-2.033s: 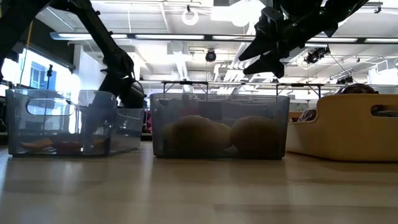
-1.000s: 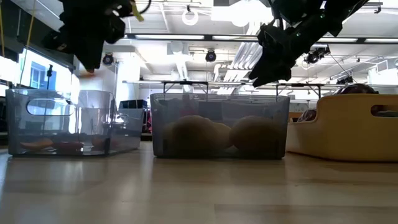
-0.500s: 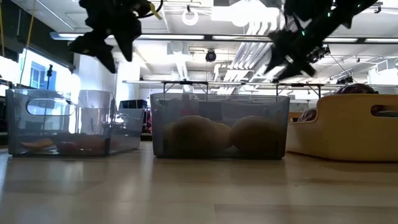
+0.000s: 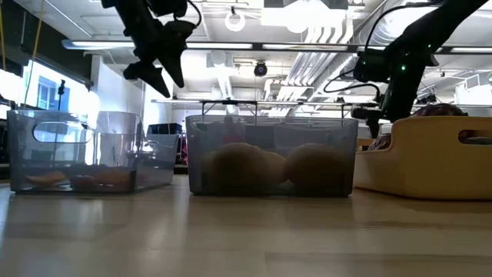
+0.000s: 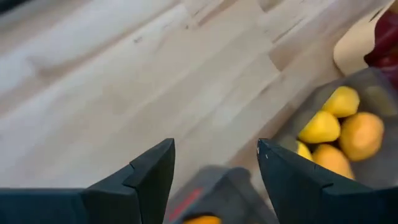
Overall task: Sort produce into baskets
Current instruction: Put the yellow chili pepper into the left black bin
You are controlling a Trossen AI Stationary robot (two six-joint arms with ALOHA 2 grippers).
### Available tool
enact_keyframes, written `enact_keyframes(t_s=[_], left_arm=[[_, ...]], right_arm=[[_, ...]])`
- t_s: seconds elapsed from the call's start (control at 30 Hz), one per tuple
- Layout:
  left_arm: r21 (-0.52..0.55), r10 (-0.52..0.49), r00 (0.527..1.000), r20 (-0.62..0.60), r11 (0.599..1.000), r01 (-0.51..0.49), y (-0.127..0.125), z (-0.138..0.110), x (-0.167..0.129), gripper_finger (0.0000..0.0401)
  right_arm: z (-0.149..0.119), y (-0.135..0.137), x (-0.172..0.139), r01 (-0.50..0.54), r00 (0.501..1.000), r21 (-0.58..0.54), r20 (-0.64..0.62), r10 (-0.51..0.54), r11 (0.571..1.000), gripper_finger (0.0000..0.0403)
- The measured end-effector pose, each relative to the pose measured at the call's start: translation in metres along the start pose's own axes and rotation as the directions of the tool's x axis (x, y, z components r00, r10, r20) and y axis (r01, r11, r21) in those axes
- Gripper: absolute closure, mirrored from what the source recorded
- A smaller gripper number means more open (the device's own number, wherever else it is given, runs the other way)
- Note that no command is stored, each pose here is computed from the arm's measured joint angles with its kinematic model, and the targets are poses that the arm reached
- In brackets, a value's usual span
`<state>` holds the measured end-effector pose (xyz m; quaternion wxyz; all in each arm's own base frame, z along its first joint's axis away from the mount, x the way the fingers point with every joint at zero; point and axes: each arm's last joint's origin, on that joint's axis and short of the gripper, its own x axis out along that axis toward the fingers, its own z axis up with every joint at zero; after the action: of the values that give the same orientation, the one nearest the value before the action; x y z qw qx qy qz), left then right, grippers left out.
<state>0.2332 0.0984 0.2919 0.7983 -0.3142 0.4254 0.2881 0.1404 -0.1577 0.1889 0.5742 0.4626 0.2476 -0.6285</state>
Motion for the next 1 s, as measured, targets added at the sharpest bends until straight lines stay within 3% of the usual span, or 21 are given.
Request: enact_keyframes(t_s=[0.17,0.33,0.53,0.77,0.9,1.0], left_arm=[[0.125,0.004,1.000,0.003,0.992,-0.004,0.016,0.008,0.000,0.0185],[0.242,0.029,0.999,0.015,0.970,-0.031,0.029,0.014,-0.001,0.0185],[0.300,0.051,0.998,0.026,0.952,-0.057,0.040,0.019,-0.002,0.0185],[0.324,0.075,0.997,0.036,0.942,-0.083,0.053,0.023,-0.004,0.0185],[0.317,0.092,0.995,0.043,0.943,-0.100,0.061,0.026,-0.005,0.0185],[0.290,0.105,0.993,0.055,0.950,-0.117,0.069,0.029,-0.006,0.0185]], right_arm=[[-0.001,-0.004,0.008,0.077,0.997,0.192,-0.012,-0.076,0.978,0.0187],[-0.010,-0.009,0.024,0.233,0.972,0.304,-0.084,-0.218,0.924,0.0187],[-0.015,-0.006,0.045,0.292,0.956,0.387,-0.108,-0.272,0.875,0.0187],[-0.019,-0.003,0.061,0.326,0.945,0.397,-0.123,-0.302,0.858,0.0191],[-0.022,-0.003,0.062,0.346,0.938,0.386,-0.122,-0.324,0.855,0.0231],[-0.025,-0.002,0.060,0.340,0.940,0.364,-0.119,-0.319,0.867,0.0300]])
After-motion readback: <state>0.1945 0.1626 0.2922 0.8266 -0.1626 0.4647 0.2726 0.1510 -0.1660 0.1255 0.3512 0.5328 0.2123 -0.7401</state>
